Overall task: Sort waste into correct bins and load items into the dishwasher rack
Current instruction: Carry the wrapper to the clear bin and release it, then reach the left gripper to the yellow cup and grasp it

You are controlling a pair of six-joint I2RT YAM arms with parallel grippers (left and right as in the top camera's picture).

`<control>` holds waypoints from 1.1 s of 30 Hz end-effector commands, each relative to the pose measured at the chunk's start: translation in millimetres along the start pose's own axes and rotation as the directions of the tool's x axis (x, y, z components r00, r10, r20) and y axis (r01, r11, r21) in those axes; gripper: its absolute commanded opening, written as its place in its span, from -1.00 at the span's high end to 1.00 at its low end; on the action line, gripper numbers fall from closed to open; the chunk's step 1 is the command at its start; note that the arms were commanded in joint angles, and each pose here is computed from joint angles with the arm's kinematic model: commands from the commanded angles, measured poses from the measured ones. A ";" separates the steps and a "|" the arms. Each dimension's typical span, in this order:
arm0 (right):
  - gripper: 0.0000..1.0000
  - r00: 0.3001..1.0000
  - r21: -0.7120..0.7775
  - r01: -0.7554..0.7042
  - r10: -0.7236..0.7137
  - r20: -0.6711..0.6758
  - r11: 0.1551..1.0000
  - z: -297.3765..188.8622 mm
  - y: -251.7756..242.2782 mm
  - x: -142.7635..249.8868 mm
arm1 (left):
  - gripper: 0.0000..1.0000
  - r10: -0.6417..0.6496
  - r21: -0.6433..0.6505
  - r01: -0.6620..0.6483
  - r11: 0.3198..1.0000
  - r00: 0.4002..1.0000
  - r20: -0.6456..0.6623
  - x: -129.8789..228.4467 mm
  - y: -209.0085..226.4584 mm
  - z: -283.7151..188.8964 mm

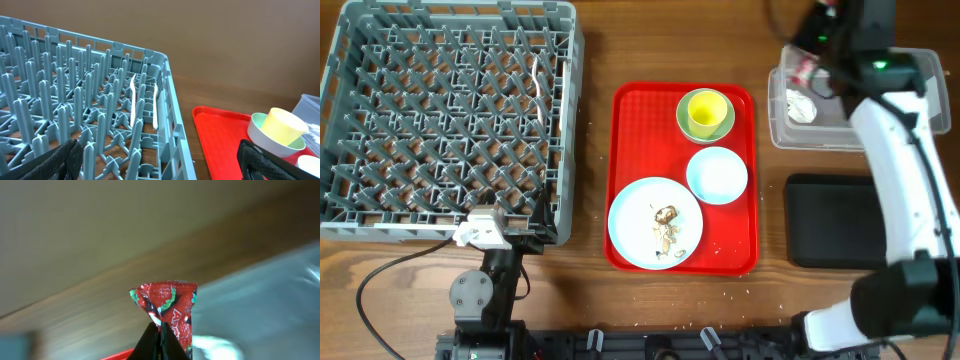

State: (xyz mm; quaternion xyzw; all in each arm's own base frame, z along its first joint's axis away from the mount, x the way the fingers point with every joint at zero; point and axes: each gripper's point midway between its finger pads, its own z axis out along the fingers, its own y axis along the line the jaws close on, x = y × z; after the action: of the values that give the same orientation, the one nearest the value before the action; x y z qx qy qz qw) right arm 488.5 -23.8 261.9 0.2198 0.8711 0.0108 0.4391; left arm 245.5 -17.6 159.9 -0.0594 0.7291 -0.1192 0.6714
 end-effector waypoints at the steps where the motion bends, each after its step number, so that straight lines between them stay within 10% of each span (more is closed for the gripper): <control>1: -0.82 0.986 0.143 -0.041 0.064 -0.156 0.989 52.7 -58.8 45.5 | -1.00 0.019 -0.016 -0.019 1.000 1.000 0.004 1.3 3.8 0.0; 9: -1.00 0.969 0.164 -0.085 0.120 -0.218 0.983 45.4 -86.4 49.5 | -1.00 0.019 -0.016 -0.019 1.000 1.000 0.004 1.3 3.8 0.0; 17: -1.00 0.993 -0.293 -0.122 0.118 -0.032 0.948 -110.4 -11.2 -21.4 | -1.00 0.019 -0.016 -0.019 1.000 1.000 0.003 1.4 3.8 0.0; 25: -1.00 0.989 0.185 -0.134 0.120 0.088 0.974 -123.0 -99.7 -21.5 | -1.00 0.023 -0.012 -0.022 1.000 0.998 0.051 -10.1 2.1 -0.2; 33: -1.00 0.991 0.206 -0.126 0.117 0.058 0.970 -114.4 -102.4 -15.2 | -1.00 -0.061 0.506 -0.197 0.840 0.892 0.447 -120.2 -106.4 -60.2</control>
State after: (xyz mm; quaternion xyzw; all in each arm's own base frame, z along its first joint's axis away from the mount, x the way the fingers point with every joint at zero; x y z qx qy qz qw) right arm 371.1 -95.3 322.0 0.3085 0.8466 -0.0430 0.4315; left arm 214.1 -59.5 278.3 0.0623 0.5393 -0.2201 0.8104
